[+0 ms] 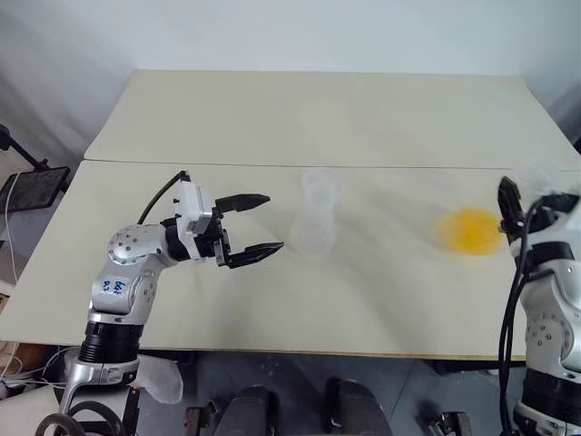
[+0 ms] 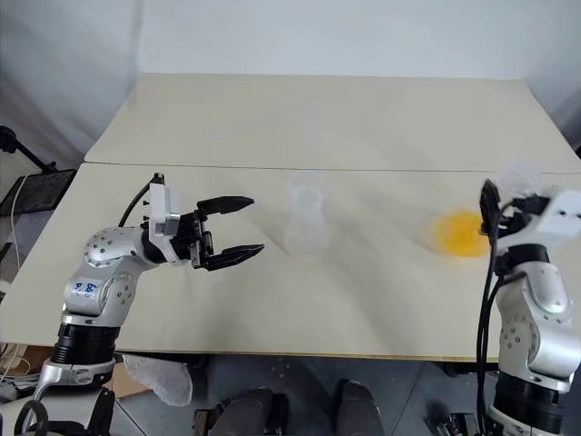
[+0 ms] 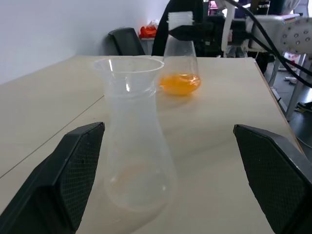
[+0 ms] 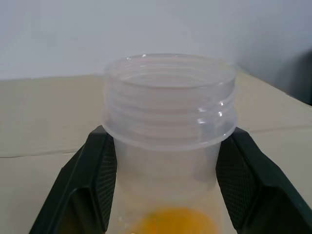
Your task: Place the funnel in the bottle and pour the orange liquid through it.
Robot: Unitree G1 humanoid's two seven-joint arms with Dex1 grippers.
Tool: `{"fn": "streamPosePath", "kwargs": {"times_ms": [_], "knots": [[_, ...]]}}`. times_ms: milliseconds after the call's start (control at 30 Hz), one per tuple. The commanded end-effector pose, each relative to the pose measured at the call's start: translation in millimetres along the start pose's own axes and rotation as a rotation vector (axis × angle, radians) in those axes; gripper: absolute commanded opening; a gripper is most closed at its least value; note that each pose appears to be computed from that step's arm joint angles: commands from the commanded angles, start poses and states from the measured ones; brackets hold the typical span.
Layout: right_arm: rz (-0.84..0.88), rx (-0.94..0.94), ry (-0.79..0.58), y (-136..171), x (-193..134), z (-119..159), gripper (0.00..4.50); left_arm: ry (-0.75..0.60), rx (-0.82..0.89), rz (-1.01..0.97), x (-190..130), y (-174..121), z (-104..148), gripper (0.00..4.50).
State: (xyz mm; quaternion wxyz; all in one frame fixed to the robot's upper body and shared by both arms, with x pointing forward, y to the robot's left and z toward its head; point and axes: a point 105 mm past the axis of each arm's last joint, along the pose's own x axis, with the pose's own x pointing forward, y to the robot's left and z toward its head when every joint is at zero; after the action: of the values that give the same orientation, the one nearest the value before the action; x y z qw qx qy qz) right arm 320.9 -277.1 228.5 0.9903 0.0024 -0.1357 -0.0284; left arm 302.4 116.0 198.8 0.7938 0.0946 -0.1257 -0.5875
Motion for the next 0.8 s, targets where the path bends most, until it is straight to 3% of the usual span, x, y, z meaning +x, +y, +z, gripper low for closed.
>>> {"fn": "streamPosePath", "kwargs": {"times_ms": [33, 200, 433, 800], "knots": [[0.066, -0.116, -0.023, 30, 2, 25, 2.43, -0.012, 0.030, 0.014, -3, -1, 6, 4.50], [0.247, -0.469, -0.129, 85, -2, 41, 2.43, -0.013, 0.023, 0.034, -5, -2, 2, 4.50], [0.392, -0.785, -0.227, 127, -8, 34, 2.43, -0.013, 0.015, 0.068, -9, -5, -3, 4.50], [0.409, -1.155, -0.404, 156, 5, 39, 2.43, -0.022, 0.017, 0.102, -9, -6, -4, 4.50]]}}
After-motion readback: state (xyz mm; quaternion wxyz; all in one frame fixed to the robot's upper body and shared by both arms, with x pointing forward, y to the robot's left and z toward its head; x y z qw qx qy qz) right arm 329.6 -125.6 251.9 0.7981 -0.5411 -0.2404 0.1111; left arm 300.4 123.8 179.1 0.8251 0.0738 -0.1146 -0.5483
